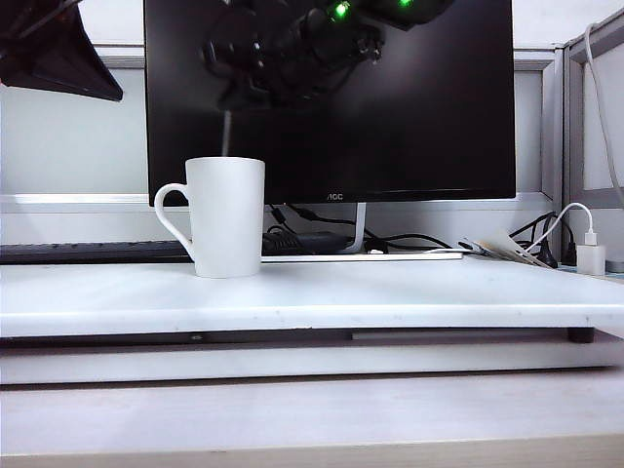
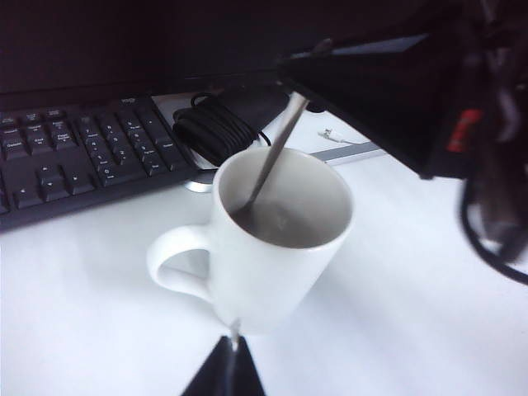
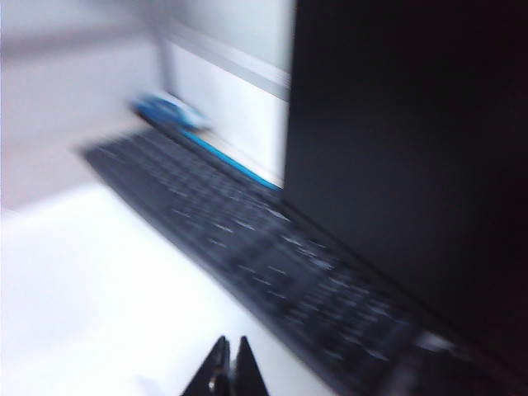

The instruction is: Pick up a spoon and stir the liquid in the cup.

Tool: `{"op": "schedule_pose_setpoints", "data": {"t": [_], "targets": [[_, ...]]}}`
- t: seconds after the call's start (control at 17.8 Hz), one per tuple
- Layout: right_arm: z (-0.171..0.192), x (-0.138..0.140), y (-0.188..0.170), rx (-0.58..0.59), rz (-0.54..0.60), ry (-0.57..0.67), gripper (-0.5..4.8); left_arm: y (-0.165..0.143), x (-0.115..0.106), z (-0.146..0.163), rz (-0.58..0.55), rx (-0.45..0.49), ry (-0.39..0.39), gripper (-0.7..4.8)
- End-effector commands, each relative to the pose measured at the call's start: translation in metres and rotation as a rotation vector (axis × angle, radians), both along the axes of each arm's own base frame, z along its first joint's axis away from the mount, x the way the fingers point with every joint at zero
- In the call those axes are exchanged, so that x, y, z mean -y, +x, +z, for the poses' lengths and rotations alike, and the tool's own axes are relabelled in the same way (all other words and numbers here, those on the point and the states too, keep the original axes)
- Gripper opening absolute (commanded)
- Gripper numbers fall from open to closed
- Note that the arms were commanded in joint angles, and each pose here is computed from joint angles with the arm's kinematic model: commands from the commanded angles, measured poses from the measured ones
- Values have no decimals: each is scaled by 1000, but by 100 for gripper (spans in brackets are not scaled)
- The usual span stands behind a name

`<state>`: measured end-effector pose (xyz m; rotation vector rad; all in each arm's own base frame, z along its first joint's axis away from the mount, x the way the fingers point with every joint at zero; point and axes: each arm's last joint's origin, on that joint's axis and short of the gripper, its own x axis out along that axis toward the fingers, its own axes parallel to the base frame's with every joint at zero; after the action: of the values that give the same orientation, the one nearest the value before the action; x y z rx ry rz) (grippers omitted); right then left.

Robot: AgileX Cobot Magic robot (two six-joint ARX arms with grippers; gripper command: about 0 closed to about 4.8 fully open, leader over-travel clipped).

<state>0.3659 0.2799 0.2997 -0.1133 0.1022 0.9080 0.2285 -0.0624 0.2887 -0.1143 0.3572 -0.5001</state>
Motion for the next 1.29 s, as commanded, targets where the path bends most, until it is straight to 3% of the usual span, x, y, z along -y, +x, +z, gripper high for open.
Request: {"op": "schedule_pose_setpoints", "data": {"t": [0.06,0.17,0.23,0.39,0.56,0.68,0.73,0.84,1.01,1.18,1.29], "targets": [[4,0,-9,-96,109,4,-7,0,0,3,-4,20,-3,-5],[1,9,-9,-157,78,-58,-7,0,0,3,-4,22,-3,-5],[-2,15,-5,-139,-27,-120,-8,0,0,3,-4,21,-3,-5],[2,13,3,-24,-102,-64,-7,0,0,3,-4,21,-3,-5],[5,5,4,-8,-50,50,-7,0,0,3,-4,17,-2,-5],[4,-3,-5,-69,127,60,-7,0,0,3,-4,18,-2,-5],[4,-1,-8,-109,152,38,-7,0,0,3,-4,22,-3,-5],[2,8,-11,-153,111,-56,-7,0,0,3,-3,24,-3,-5],[1,16,-1,-83,-76,-109,-7,0,0,3,-4,23,-3,-5],[-6,-1,5,19,-40,-12,-7,0,0,3,-4,22,-3,-5],[-12,-12,-1,-30,61,8,-7,0,0,3,-9,22,-4,-5]]}}
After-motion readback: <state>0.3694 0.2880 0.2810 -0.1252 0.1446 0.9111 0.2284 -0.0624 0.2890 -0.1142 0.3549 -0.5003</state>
